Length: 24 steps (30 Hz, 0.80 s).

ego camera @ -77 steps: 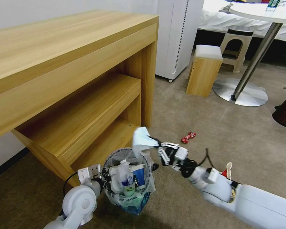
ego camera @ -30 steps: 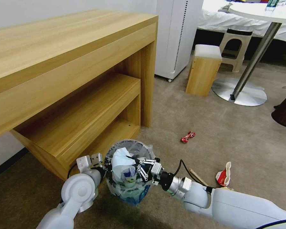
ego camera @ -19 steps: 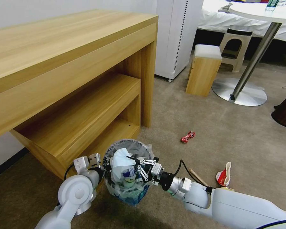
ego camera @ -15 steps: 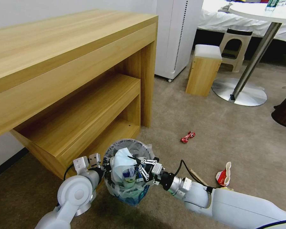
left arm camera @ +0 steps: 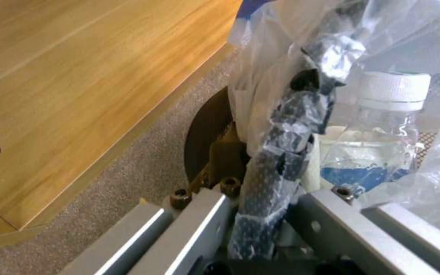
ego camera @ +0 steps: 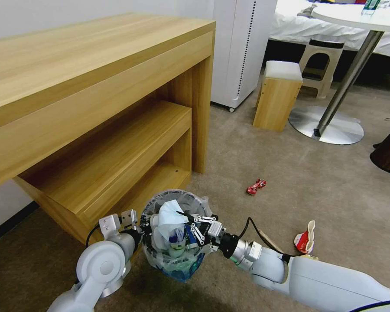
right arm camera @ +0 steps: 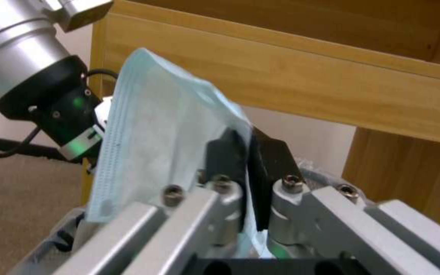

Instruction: Pick up the trash bin and place the garbage on the floor into it.

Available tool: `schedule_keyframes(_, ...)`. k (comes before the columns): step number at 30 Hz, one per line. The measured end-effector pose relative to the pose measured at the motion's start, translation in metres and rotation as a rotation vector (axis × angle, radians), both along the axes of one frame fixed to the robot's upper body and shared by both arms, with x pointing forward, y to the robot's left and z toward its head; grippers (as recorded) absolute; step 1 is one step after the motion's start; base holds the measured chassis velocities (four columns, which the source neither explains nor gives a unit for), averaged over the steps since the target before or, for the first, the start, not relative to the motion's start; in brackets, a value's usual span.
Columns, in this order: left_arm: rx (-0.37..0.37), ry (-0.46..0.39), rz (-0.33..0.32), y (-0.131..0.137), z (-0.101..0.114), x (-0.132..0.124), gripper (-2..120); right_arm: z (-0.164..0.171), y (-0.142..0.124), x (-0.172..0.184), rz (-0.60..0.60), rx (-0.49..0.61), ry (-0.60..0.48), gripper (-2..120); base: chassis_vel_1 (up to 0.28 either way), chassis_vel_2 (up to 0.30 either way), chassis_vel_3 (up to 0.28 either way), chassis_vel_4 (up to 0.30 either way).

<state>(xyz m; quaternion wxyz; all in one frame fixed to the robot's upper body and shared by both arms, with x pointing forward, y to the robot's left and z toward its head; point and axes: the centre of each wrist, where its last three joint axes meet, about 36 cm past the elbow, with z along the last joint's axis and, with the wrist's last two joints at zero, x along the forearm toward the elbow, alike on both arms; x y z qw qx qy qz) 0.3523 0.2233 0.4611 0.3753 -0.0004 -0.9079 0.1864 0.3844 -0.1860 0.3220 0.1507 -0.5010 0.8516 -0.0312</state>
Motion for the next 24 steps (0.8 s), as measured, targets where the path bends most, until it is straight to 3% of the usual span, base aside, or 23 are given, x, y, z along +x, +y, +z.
schedule_keyframes(9,-0.017,-0.009,0.0,0.0,0.007,-0.004,0,-0.004,-0.004,-0.004,-0.004,-0.02,0.001,39,0.0,0.0,0.0,0.0)
schedule_keyframes(12,-0.02,-0.01,-0.002,-0.001,0.009,-0.007,0,-0.005,-0.004,-0.005,-0.002,-0.022,0.005,55,0.0,0.0,0.0,0.0)
schedule_keyframes(14,-0.02,-0.011,-0.002,-0.001,0.009,-0.007,0,-0.005,-0.004,-0.006,-0.001,-0.022,0.006,59,0.0,0.0,0.0,0.0)
schedule_keyframes(20,-0.02,-0.01,-0.002,-0.001,0.009,-0.008,0,-0.003,-0.008,-0.006,0.001,-0.03,0.002,85,0.0,0.0,0.0,0.0)
schedule_keyframes(24,-0.022,-0.009,-0.002,-0.001,0.009,-0.008,0,-0.002,-0.011,-0.005,-0.003,-0.034,-0.002,95,0.0,0.0,0.0,0.0)
